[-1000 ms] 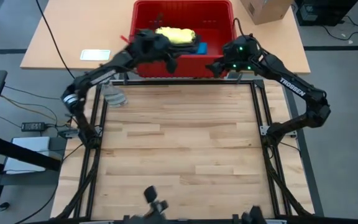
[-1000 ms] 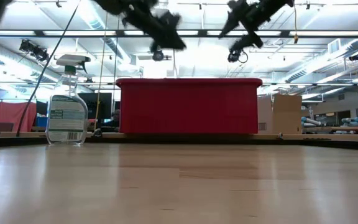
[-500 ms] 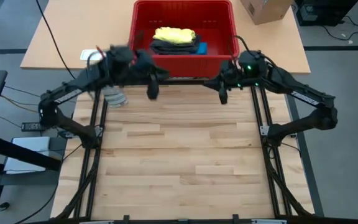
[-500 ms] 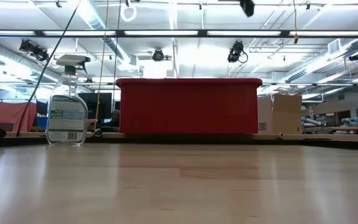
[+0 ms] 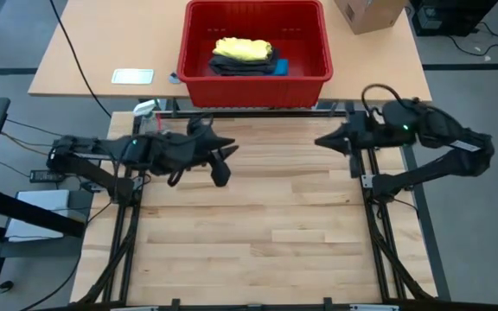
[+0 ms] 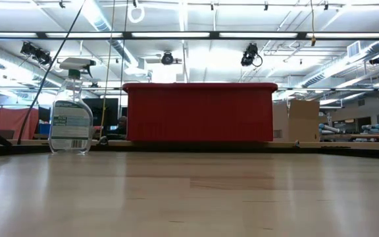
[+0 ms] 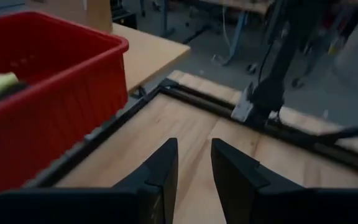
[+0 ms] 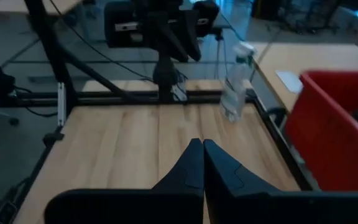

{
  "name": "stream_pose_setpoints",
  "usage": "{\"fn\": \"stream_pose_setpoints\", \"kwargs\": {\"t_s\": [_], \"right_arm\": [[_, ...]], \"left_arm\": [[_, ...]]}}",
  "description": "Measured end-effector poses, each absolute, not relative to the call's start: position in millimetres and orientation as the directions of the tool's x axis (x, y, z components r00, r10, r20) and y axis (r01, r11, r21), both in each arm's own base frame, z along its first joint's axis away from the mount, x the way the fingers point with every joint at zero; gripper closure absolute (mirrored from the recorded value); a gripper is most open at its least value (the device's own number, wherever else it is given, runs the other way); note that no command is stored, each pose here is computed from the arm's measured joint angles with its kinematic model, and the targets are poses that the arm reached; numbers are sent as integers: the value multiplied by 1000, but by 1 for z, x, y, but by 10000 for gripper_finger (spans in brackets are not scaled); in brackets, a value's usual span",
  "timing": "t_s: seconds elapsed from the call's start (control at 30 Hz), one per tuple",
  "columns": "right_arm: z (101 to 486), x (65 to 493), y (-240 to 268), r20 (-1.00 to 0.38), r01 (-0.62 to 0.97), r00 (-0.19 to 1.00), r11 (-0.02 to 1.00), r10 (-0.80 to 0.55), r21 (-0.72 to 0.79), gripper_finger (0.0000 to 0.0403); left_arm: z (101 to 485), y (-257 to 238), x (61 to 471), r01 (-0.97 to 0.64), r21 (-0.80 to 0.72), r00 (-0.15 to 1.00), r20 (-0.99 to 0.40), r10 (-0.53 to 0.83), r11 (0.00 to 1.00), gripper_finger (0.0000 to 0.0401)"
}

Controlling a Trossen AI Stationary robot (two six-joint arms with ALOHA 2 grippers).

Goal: Fold Laundry from Bin
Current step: Return to Home Position

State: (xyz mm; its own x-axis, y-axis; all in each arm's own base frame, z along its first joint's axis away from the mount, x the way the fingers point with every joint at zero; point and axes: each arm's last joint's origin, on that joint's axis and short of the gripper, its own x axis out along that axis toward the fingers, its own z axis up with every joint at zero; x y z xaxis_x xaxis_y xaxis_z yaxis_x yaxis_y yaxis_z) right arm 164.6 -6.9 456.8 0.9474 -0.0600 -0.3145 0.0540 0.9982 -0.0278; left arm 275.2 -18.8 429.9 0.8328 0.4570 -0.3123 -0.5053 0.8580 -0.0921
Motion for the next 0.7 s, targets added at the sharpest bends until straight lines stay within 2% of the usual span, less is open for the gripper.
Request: {"fn": "stream_pose_setpoints", "kwargs": {"t_s": [0.13, 0.23, 0.33, 0.5, 0.7], "right_arm": [[457, 153, 12, -320, 67, 946, 998, -60, 9, 400], [457, 151, 27, -310, 61, 948, 998, -63, -17, 401], [447, 154, 39, -305, 124, 942, 990, -139, -67, 401], [424, 166, 49, -237, 161, 956, 985, -171, -62, 402], [397, 169, 48, -94, 227, 969, 973, -230, -33, 399]], "left_arm": [[398, -26, 273, -473, -175, 868, -260, 423, 863, 299], [382, -28, 275, -420, -236, 905, -188, 382, 877, 299], [372, -27, 271, -394, -264, 918, -146, 368, 880, 299], [361, -14, 248, -423, -232, 905, -150, 397, 876, 299], [356, -3, 197, -368, -295, 929, -87, 359, 882, 299]]}}
